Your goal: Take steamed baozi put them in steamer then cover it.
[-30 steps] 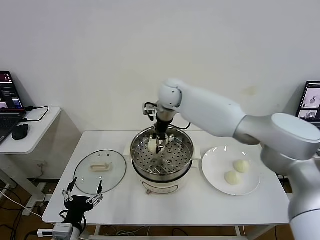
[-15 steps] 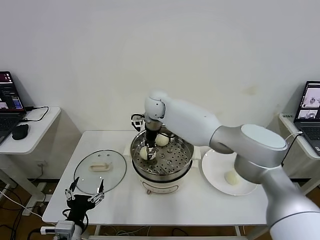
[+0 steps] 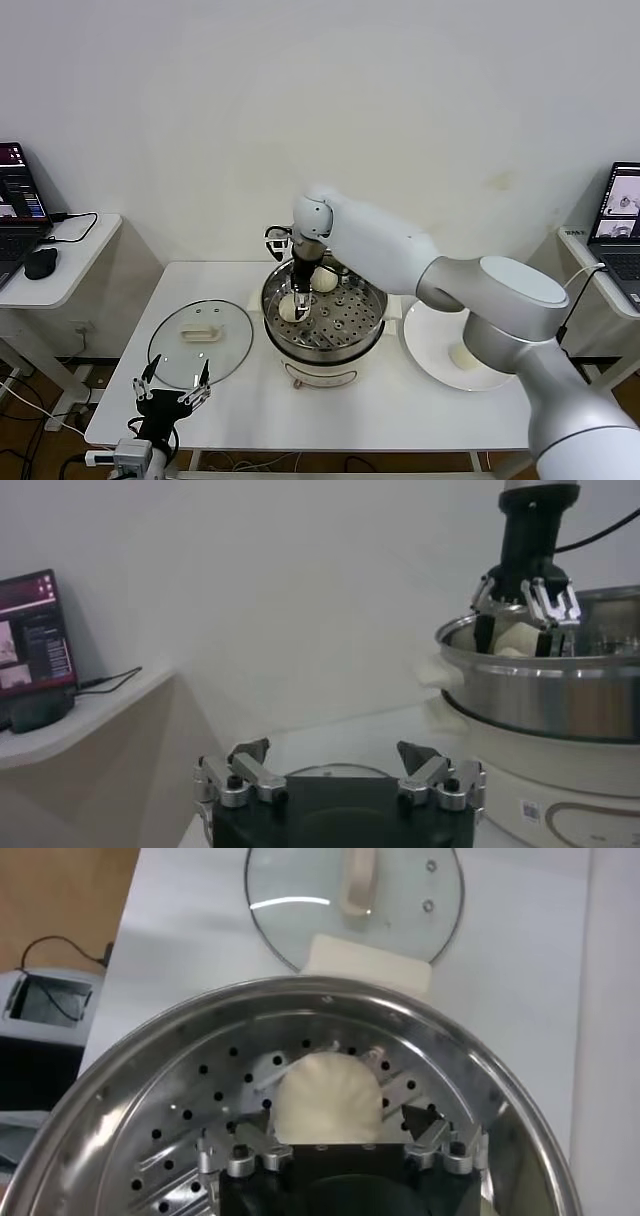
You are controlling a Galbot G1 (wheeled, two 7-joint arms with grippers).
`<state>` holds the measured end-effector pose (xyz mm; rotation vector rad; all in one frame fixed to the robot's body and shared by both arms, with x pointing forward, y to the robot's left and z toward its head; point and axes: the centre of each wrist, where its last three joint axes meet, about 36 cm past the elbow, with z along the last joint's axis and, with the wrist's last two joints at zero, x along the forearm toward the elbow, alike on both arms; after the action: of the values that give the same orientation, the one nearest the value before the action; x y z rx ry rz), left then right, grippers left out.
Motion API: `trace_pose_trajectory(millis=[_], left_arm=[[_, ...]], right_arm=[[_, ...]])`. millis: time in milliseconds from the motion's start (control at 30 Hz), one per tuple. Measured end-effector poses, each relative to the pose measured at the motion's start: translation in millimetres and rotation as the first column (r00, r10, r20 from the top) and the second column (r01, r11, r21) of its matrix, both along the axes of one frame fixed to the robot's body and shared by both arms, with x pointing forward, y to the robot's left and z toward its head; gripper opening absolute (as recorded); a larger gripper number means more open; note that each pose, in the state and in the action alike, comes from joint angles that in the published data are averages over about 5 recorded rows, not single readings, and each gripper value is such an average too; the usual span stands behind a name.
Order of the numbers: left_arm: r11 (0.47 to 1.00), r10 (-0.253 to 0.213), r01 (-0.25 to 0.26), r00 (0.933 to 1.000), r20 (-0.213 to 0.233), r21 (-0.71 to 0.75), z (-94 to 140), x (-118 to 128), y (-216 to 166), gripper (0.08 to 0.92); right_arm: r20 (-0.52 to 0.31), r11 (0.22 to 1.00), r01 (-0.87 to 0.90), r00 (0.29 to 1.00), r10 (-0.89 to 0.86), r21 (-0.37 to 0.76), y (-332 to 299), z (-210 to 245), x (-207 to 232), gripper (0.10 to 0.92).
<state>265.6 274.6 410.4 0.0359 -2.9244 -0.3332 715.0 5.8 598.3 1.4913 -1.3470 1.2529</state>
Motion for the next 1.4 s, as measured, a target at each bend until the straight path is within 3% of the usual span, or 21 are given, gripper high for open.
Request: trace_pose_trajectory(millis=[433, 700, 1033, 1400], left_arm=[[1.000, -0.019, 0.019, 0.9998, -0.009, -0.005, 1.5, 0.9, -3.3, 0.823], [1.000, -0.027, 0.027, 0.9994, -0.020, -0.011, 2.0, -3.3, -4.4, 0.823], [0.999, -0.030, 0.030, 0.9990, -0.033, -0.013, 3.2, -9.6, -8.0, 0.823], [1.000, -0.022, 0.022, 0.9985, -0.050, -0.009, 0.4, -15.8, -9.1, 0.823]], right_arm=[[0.087, 0.999, -0.018, 0.996, 0.015, 0.034, -106.3, 77.1, -10.9, 0.823], [0.120, 1.000, 0.013, 0.993, -0.015, 0.020, -200.2, 93.3, -33.7, 0.823], [0.127, 0.994, 0.106, 0.987, -0.100, -0.037, -311.0, 51.9, -65.2, 0.823], [0.107, 0.980, 0.151, 0.985, -0.138, -0.130, -364.4, -22.1, -90.6, 0.823]])
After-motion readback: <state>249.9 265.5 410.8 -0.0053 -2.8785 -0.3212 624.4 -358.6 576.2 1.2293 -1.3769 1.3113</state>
